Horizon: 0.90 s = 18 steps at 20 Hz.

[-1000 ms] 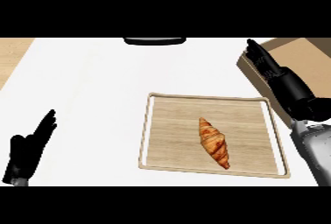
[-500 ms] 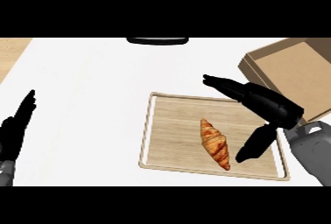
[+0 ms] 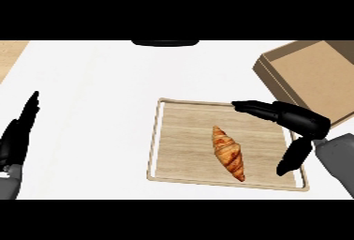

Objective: Pick the croissant from the tray and place it in the cardboard box

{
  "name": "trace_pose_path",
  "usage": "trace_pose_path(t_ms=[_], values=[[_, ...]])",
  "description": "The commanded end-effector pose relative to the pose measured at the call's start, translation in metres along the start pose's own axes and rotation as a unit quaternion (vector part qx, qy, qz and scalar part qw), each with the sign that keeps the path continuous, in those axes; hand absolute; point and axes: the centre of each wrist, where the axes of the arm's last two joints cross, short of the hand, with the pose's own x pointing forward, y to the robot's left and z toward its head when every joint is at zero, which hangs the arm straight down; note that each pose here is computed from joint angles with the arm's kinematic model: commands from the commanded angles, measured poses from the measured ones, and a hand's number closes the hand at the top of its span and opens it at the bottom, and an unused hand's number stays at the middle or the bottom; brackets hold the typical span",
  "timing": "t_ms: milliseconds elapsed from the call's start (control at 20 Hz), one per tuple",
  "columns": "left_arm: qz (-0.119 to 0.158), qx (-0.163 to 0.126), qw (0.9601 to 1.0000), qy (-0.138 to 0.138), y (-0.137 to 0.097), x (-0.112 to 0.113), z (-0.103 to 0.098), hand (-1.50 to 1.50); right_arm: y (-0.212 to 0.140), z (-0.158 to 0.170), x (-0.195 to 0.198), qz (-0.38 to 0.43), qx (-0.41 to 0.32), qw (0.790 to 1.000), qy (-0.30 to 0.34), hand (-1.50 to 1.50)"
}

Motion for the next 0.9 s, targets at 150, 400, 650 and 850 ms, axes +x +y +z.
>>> trace_pose_path(t_ms=[150, 400, 650, 850], values=[[-0.007, 0.005, 0.9999, -0.004, -0.007, 0.014, -0.004, 0.00, -0.045, -0.020, 0.024, 0.195, 0.101, 0.975, 0.038, -1.50], [-0.002, 0.002, 1.0000, -0.004, -0.003, 0.007, 0.000, 0.00, -0.029, -0.079, 0.054, 0.251, 0.182, 0.948, 0.075, -1.50], [-0.001, 0.001, 1.0000, 0.001, -0.005, 0.011, -0.004, 0.00, -0.025, -0.086, 0.065, 0.300, 0.267, 0.907, 0.128, -1.50], [-0.003, 0.005, 1.0000, 0.001, -0.006, 0.002, 0.008, 0.00, 0.015, -0.119, 0.066, 0.294, 0.309, 0.891, 0.154, -1.50]])
